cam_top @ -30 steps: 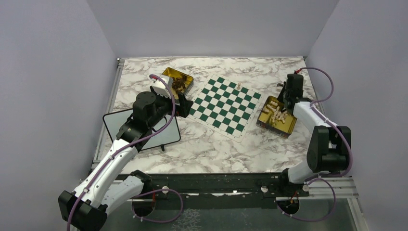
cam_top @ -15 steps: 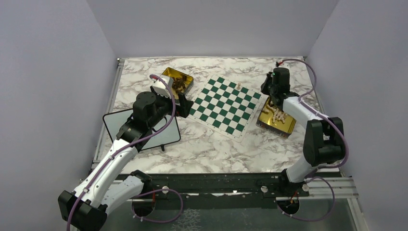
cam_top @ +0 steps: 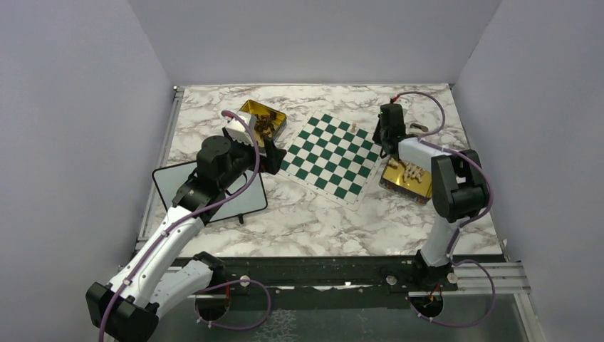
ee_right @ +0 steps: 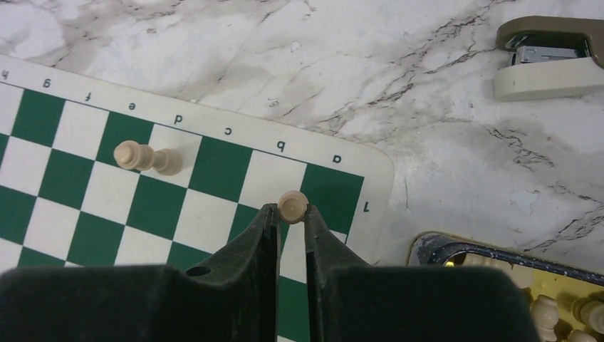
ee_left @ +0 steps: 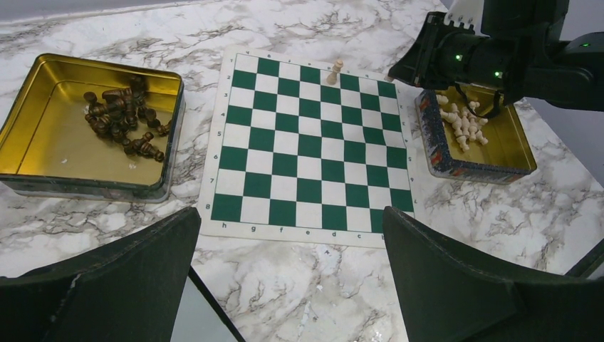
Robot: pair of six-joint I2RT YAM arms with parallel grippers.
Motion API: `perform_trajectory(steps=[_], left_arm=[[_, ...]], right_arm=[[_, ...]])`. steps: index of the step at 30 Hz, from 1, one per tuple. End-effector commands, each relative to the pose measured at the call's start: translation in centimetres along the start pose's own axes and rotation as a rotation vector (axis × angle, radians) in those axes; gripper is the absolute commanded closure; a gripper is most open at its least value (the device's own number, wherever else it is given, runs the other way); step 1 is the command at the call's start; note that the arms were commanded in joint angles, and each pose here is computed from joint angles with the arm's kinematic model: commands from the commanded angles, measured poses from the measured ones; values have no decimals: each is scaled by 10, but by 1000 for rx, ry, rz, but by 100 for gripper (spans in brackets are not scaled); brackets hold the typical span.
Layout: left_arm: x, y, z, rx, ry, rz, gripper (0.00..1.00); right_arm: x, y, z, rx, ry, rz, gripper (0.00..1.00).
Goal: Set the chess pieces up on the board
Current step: Place the chess piece on the chessboard.
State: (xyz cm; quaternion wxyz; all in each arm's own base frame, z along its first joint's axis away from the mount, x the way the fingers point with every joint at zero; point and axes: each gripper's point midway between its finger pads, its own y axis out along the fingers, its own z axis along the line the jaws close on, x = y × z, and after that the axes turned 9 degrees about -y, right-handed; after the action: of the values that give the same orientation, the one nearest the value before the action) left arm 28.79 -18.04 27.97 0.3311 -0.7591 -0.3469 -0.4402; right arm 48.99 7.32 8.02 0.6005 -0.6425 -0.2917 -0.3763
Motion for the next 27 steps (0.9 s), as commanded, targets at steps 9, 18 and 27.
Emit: perform_trajectory(steps=[9,18,27], left_arm=[[5,0,-2,-10,10,-27,1],[5,1,-1,-7,11,-26,1],[4,1,-1,-4,12,-25,1]], right_arm=[[-2,24,-12,-122,24,-18,85],[-11,29,-14,-142,10,16,85],[-19,28,-14,-144,-1,56,85]])
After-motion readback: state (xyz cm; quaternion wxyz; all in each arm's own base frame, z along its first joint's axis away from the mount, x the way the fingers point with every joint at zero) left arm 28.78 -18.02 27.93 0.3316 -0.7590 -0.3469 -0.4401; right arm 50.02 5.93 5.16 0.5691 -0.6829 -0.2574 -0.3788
